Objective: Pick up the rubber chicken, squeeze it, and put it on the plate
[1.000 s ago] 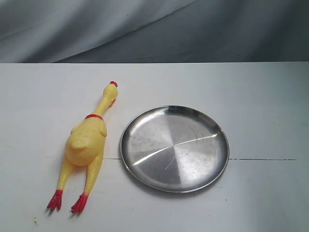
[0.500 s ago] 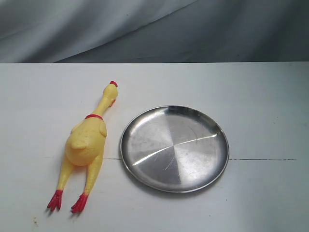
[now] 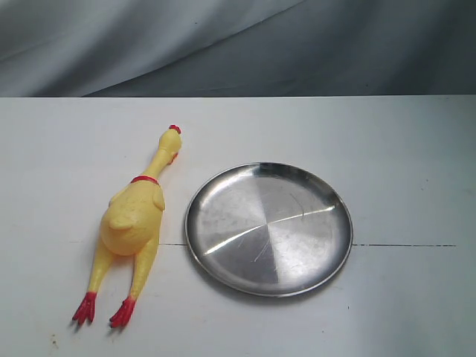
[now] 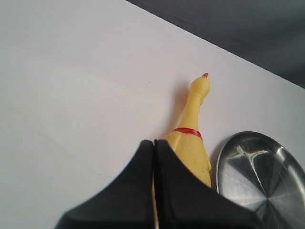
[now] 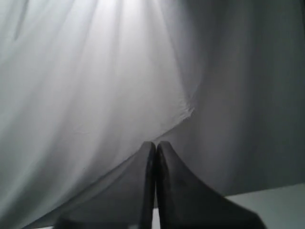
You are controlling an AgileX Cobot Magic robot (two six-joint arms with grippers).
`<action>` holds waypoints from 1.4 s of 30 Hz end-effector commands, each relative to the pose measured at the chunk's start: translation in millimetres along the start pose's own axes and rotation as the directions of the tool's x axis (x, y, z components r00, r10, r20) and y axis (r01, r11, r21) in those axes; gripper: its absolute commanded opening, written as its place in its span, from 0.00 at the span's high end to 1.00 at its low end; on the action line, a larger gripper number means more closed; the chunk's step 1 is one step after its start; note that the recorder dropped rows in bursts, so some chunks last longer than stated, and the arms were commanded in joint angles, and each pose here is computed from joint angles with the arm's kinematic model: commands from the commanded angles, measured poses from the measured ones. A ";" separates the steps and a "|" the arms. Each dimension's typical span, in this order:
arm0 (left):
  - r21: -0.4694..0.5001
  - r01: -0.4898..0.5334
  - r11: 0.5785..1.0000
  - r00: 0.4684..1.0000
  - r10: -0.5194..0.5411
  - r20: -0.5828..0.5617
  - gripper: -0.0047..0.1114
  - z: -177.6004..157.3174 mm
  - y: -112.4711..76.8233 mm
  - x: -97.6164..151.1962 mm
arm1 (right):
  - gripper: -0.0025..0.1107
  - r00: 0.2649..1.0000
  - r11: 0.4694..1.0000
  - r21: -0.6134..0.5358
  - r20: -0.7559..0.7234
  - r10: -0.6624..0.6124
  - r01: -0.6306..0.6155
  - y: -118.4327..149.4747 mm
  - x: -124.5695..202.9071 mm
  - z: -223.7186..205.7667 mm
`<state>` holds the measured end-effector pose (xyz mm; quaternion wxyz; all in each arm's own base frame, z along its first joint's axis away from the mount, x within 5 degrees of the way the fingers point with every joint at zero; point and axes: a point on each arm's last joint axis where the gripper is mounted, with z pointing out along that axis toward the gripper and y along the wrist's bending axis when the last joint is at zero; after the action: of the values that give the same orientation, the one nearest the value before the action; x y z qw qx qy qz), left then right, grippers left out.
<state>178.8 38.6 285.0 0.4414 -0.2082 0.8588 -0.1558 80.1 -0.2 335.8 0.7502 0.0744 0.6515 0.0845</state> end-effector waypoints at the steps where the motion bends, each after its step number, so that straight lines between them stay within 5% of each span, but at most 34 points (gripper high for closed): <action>1: 0.031 0.037 0.999 0.999 -0.037 -0.001 0.96 -0.1 -3.2 -1.5 | 0.98 0.969 0.993 -0.028 -0.223 0.104 -0.113 9.0 10.6 30.3; 4: 0.034 0.041 0.999 0.999 -0.041 0.000 0.96 -0.1 -3.4 -1.6 | 0.98 0.890 0.985 -0.039 -0.435 0.137 -0.170 19.4 35.8 46.3; 8: 0.041 0.041 0.998 0.999 -0.041 -0.012 0.96 -0.1 -4.0 -0.5 | 0.98 0.654 0.965 0.005 -0.734 0.183 -0.264 37.6 76.3 50.7; 10: 0.042 0.041 0.998 0.999 -0.041 -0.014 0.96 -0.2 -4.1 -0.3 | 0.98 0.533 0.959 0.033 -0.826 0.185 -0.282 45.4 92.0 49.8; 13: 0.045 0.042 0.998 0.999 -0.041 -0.023 0.96 0.2 -4.3 0.3 | 0.98 0.447 0.967 0.037 -0.882 0.150 -0.252 50.1 106.3 51.2; 20: 0.120 0.029 0.992 0.989 -0.011 -0.147 0.96 22.4 -7.7 7.7 | 0.98 0.485 0.960 0.047 -0.856 0.181 -0.276 52.6 108.3 60.3; 23: 0.106 0.051 0.993 0.968 -0.023 -0.250 0.96 47.4 -2.0 15.2 | 0.98 0.568 0.952 0.028 -0.797 0.205 -0.304 53.9 102.9 68.9; 30: 0.064 0.092 0.994 0.935 -0.064 -0.349 0.96 72.8 11.3 24.1 | 0.98 0.627 0.965 -0.056 -0.770 0.122 -0.255 54.3 100.3 71.9; 37: 0.060 0.101 0.993 0.940 -0.076 -0.333 0.96 73.3 11.5 22.5 | 0.98 0.634 0.967 -0.197 -0.772 -0.052 -0.161 67.6 87.1 91.2; 42: 0.059 0.070 0.996 0.937 -0.045 -0.347 0.83 79.4 15.2 24.6 | 0.98 0.539 0.941 -0.322 -0.814 -0.216 -0.110 90.0 78.1 125.2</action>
<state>223.9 32.3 218.9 0.2844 -0.1963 0.9083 -0.2358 200.1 95.5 291.1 0.3715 -0.0842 0.9031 0.1983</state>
